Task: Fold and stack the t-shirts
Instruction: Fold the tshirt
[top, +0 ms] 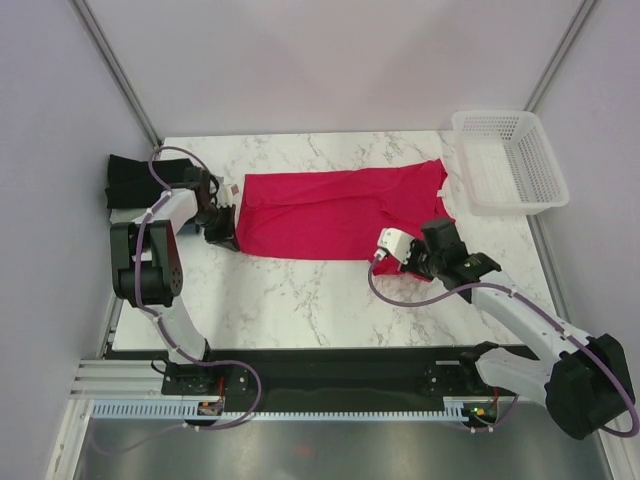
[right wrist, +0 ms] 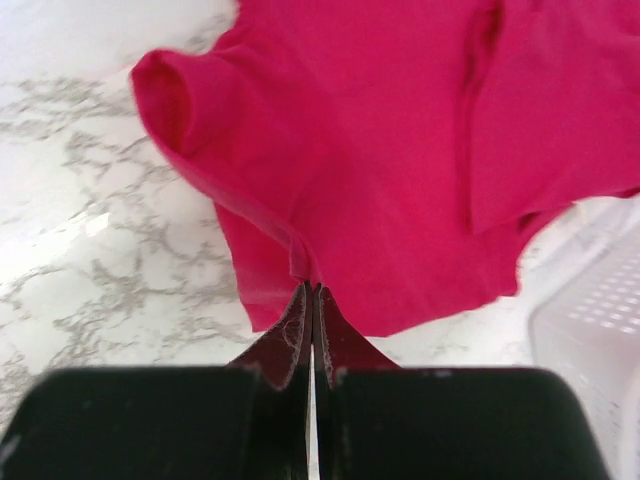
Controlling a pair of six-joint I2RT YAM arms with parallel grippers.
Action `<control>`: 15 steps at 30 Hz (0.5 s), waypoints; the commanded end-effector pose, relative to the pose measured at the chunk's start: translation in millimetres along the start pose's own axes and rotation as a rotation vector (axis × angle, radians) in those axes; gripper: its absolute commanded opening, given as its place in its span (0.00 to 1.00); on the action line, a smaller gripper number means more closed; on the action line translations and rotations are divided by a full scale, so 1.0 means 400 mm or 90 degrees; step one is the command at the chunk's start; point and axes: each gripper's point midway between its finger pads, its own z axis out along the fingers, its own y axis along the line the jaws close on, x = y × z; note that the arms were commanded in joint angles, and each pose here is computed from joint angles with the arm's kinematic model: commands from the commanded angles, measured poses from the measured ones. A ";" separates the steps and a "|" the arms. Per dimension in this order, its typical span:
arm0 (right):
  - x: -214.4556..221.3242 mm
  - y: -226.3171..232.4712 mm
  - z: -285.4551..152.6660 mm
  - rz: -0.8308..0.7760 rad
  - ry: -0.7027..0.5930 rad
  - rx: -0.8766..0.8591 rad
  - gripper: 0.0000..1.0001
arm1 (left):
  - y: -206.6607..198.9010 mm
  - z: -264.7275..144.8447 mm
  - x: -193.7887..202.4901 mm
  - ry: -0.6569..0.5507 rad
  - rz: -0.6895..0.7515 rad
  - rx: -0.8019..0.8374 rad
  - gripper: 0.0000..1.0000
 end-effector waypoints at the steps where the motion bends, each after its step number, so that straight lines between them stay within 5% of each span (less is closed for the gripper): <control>1: -0.070 -0.127 -0.052 0.017 -0.044 0.093 0.00 | -0.049 -0.106 -0.075 -0.075 0.042 0.027 0.02; 15: -0.179 -0.388 -0.090 0.010 -0.088 0.237 0.00 | -0.089 -0.178 -0.207 -0.128 0.049 0.059 0.02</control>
